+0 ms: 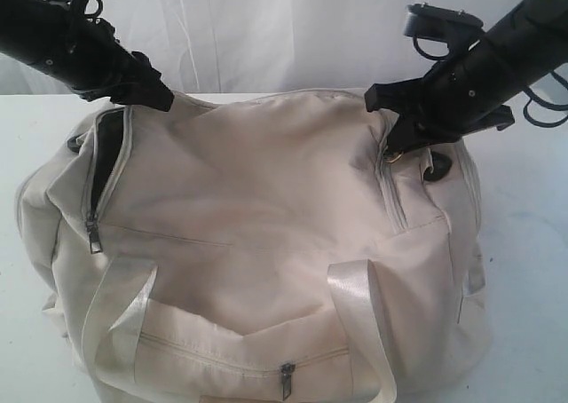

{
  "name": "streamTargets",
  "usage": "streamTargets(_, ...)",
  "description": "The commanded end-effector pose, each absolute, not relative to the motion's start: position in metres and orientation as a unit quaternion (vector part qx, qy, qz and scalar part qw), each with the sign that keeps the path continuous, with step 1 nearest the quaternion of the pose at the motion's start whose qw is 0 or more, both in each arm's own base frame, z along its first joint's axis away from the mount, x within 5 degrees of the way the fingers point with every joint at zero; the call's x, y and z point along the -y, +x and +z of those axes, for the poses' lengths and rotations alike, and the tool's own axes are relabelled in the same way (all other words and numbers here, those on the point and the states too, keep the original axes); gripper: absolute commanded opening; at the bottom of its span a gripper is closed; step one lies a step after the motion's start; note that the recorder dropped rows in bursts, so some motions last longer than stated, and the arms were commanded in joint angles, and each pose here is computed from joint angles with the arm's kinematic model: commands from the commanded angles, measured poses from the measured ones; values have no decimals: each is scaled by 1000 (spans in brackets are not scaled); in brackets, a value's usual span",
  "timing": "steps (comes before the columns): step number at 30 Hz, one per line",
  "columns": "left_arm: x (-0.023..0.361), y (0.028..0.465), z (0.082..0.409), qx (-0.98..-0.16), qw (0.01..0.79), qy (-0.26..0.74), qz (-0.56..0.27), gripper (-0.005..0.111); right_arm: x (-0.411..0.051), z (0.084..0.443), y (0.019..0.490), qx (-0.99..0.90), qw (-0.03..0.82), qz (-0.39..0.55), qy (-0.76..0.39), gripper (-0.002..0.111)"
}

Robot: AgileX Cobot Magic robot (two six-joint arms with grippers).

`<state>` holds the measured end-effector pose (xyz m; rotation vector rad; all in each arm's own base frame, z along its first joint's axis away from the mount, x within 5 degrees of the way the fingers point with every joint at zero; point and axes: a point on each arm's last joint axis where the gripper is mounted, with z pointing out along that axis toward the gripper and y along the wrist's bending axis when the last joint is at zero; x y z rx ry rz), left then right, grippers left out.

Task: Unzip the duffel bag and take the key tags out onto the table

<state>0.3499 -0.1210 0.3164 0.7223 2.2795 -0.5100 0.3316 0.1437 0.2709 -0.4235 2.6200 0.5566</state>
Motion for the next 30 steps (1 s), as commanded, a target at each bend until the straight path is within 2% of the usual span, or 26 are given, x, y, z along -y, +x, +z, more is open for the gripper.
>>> streamTargets(1, 123, 347, 320, -875, 336, 274, -215, 53, -144, 269, 323, -949, 170, 205, -167, 0)
streamTargets(8, 123, 346, 322, -871, 335, 291, -214, 53, -143, 269, 317, -950, 146, 207, -183, 0)
streamTargets(14, 127, 346, 351, -852, 355, 316, -221, 53, -142, 282, 310, -947, 157, 212, -186, 0)
streamTargets(19, 129, 345, 359, -846, 356, 321, -233, 53, -139, 297, 302, -941, 174, 214, -198, 0)
streamTargets(25, 157, 333, 360, -801, 359, 400, -262, 53, -136, 309, 292, -938, 174, 217, -206, 0)
streamTargets(30, 189, 337, 351, -785, 381, 411, -264, 53, -135, 311, 285, -939, 158, 220, -212, 0)
